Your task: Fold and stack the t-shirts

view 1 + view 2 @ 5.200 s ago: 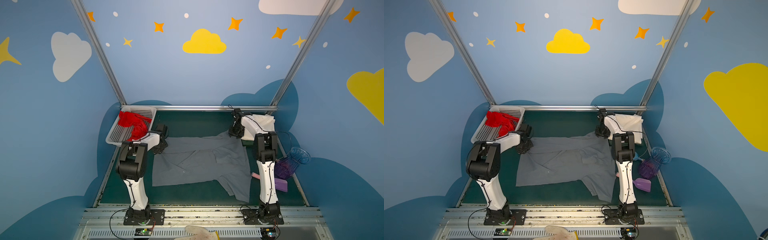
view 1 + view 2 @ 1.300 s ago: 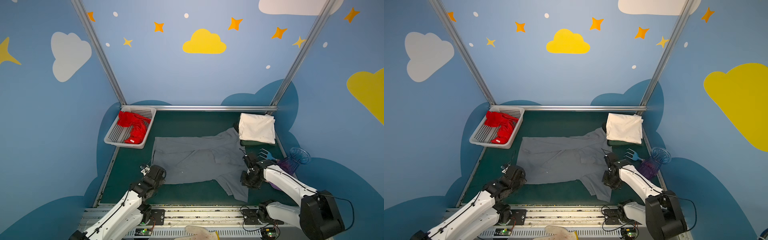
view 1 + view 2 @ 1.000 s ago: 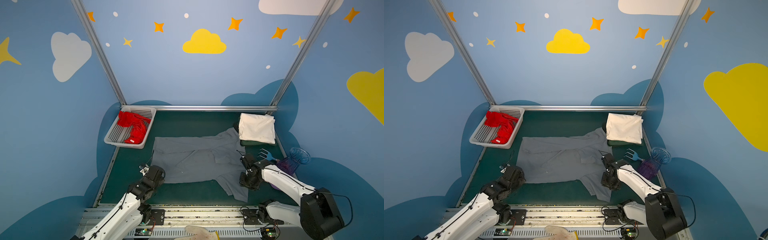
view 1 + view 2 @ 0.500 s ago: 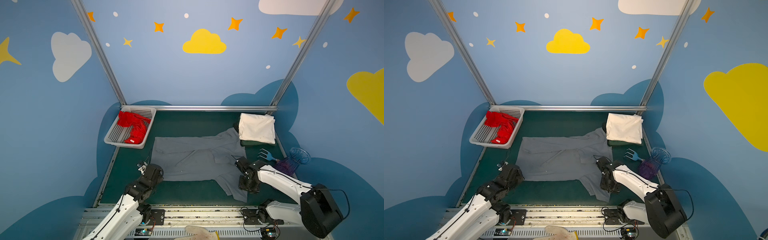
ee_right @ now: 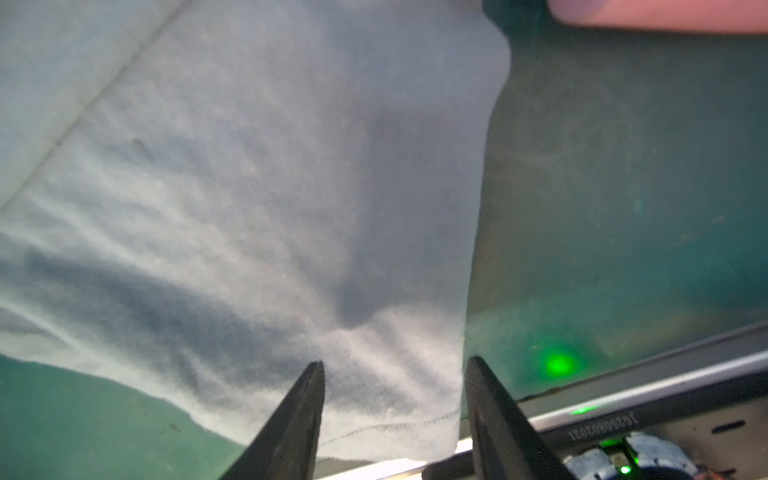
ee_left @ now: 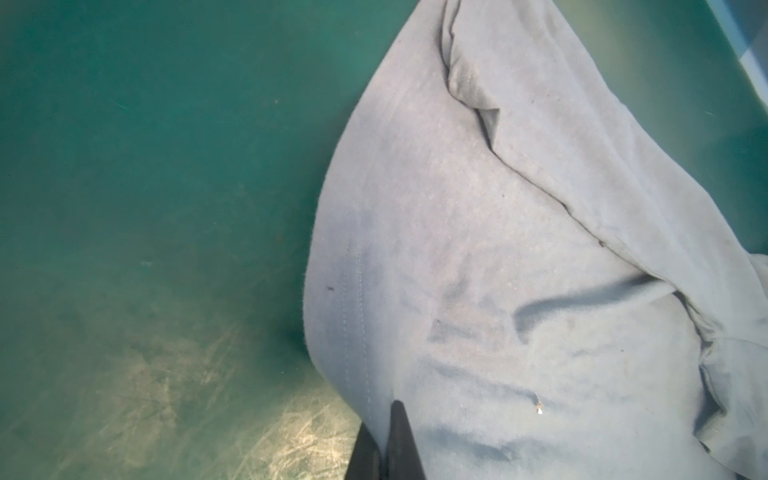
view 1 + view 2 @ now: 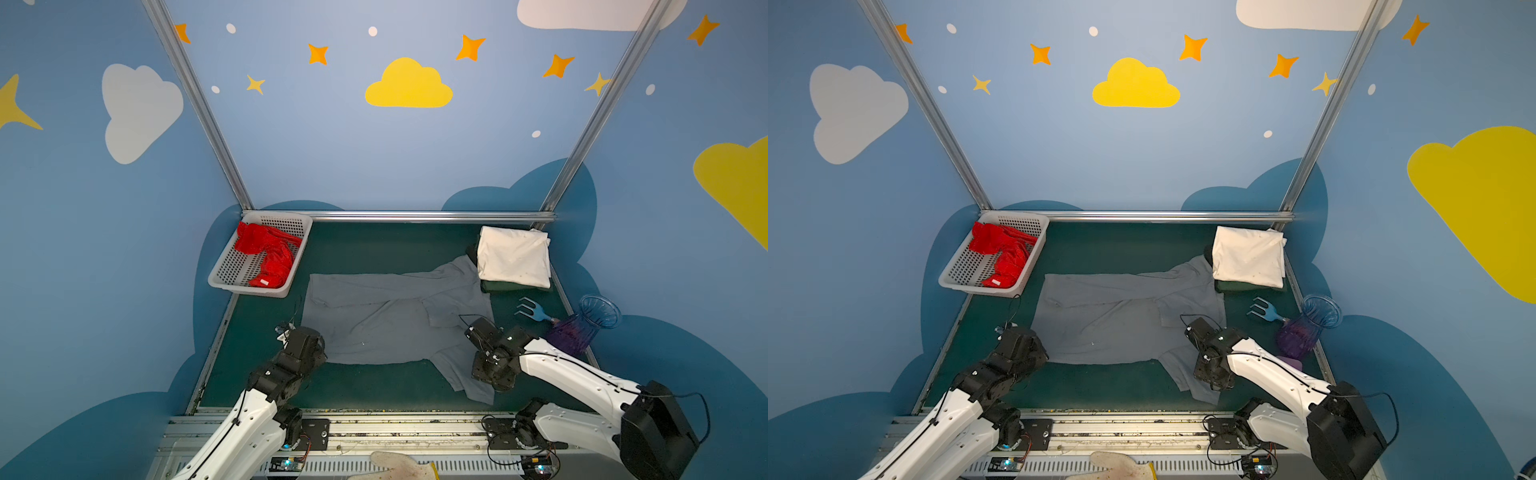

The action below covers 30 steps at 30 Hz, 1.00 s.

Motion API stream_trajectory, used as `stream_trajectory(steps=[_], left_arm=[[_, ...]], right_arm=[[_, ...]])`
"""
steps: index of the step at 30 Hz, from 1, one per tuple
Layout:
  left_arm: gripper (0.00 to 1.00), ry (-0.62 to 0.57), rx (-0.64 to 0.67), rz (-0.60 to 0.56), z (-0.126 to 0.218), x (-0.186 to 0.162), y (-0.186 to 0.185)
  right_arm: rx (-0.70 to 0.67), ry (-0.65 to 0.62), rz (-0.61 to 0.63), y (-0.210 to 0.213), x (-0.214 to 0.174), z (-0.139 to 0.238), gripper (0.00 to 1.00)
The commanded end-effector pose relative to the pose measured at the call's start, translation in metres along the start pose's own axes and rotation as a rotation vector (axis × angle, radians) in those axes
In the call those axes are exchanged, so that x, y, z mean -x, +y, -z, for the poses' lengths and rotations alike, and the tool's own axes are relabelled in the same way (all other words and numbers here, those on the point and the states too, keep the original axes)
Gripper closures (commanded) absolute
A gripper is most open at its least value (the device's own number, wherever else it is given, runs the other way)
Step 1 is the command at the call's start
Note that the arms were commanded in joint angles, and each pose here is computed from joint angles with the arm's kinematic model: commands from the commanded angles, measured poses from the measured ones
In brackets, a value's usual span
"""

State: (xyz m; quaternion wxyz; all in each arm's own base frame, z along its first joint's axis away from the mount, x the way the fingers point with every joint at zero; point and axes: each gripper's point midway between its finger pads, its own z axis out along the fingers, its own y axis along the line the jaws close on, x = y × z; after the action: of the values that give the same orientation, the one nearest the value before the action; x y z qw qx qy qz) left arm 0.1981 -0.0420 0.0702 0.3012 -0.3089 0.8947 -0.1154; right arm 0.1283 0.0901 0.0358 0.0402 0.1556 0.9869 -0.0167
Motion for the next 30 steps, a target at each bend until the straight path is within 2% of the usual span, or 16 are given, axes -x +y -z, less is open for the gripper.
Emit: stream_trajectory(steps=[1,7,9,16,19,23,25,30], left_arm=[[0.96,-0.003,-0.041,-0.011,0.005,0.005,-0.01],[0.96,0.023,-0.075,-0.019,0.002,0.004,-0.021],[0.96,0.03,-0.083,-0.024,0.001,0.004,-0.025],[0.96,0.044,-0.092,-0.037,0.0,0.004,-0.028],[0.96,0.046,-0.094,-0.036,0.001,0.004,-0.026],[0.96,0.043,-0.094,-0.033,0.002,0.003,-0.023],[0.96,0.04,-0.093,-0.028,0.002,0.004,-0.022],[0.96,0.039,-0.086,-0.034,0.001,0.004,-0.021]], right_arm=[[-0.029,0.018,-0.047,-0.008,-0.009,-0.003,0.47],[0.042,0.025,-0.043,0.017,-0.016,-0.006,0.45],[0.051,0.034,-0.054,0.02,-0.019,-0.01,0.42],[0.09,0.102,-0.063,0.031,-0.032,-0.031,0.44],[0.082,0.129,-0.066,0.032,-0.036,-0.039,0.55],[0.049,0.111,-0.05,0.029,-0.032,-0.035,0.84],[0.039,0.096,-0.044,0.028,-0.03,-0.031,0.89],[0.029,0.056,-0.031,0.026,-0.023,-0.018,0.91]])
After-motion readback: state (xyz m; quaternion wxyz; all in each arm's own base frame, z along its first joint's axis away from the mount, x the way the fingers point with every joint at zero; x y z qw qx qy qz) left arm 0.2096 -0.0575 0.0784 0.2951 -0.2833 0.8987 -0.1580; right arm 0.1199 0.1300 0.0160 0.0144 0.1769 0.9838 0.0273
